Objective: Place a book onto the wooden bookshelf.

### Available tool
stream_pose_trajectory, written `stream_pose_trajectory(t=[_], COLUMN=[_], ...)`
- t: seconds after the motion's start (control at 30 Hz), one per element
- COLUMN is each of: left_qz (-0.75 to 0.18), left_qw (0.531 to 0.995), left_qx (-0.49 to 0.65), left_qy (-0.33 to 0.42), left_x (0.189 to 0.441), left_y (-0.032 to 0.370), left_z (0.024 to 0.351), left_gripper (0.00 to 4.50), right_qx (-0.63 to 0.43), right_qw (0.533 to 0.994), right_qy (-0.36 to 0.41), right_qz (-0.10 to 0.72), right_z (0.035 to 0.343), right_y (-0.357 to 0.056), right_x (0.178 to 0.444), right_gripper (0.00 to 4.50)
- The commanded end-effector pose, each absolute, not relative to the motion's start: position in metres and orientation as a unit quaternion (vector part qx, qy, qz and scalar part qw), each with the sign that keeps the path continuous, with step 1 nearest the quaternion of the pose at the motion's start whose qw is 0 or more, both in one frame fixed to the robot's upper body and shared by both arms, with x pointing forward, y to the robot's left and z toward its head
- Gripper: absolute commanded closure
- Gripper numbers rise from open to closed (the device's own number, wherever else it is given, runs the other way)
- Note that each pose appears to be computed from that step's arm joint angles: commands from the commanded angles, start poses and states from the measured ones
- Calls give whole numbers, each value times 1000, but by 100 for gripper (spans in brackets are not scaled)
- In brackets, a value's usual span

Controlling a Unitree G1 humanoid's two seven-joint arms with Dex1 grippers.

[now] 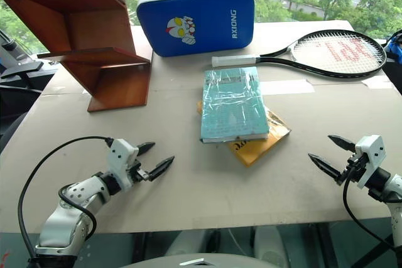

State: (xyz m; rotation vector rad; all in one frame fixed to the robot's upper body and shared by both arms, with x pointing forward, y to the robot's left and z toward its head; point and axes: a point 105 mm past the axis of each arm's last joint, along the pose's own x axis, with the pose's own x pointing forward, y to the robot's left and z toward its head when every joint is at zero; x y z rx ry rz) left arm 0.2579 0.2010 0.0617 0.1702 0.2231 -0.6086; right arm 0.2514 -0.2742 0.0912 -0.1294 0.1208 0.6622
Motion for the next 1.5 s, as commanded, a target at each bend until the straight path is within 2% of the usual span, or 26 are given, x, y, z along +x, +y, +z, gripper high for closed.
stream_pose_trajectory(t=[0.03, 0.83, 0.97, 1.1, 1.23, 1.33, 1.47, 1.5], left_qz=[-296, -310, -325, -353, -386, -411, -441, -446], left_qw=[946, 944, 941, 931, 918, 904, 885, 883], left_qx=[80, 56, 57, 68, 83, 119, 147, 146], left_qy=[105, 94, 80, 64, 42, 23, 24, 24], left_x=[258, 265, 266, 267, 272, 274, 269, 267], left_y=[204, 198, 194, 203, 213, 227, 233, 234], left_z=[67, 75, 82, 101, 133, 165, 185, 189], left_gripper=[6, 6, 6, 6, 6, 6, 6, 0], right_qx=[-76, -77, -79, -93, -115, -141, -124, -111], right_qw=[941, 939, 941, 947, 954, 954, 960, 963], right_qy=[45, 36, 18, -5, -10, 2, 12, 10], right_qz=[327, 332, 329, 308, 277, 264, 251, 246], right_z=[100, 103, 112, 129, 143, 153, 165, 169], right_y=[-275, -272, -268, -263, -252, -231, -211, -207], right_x=[253, 253, 260, 286, 330, 379, 423, 432], right_gripper=[0, 0, 0, 0, 0, 0, 0, 55])
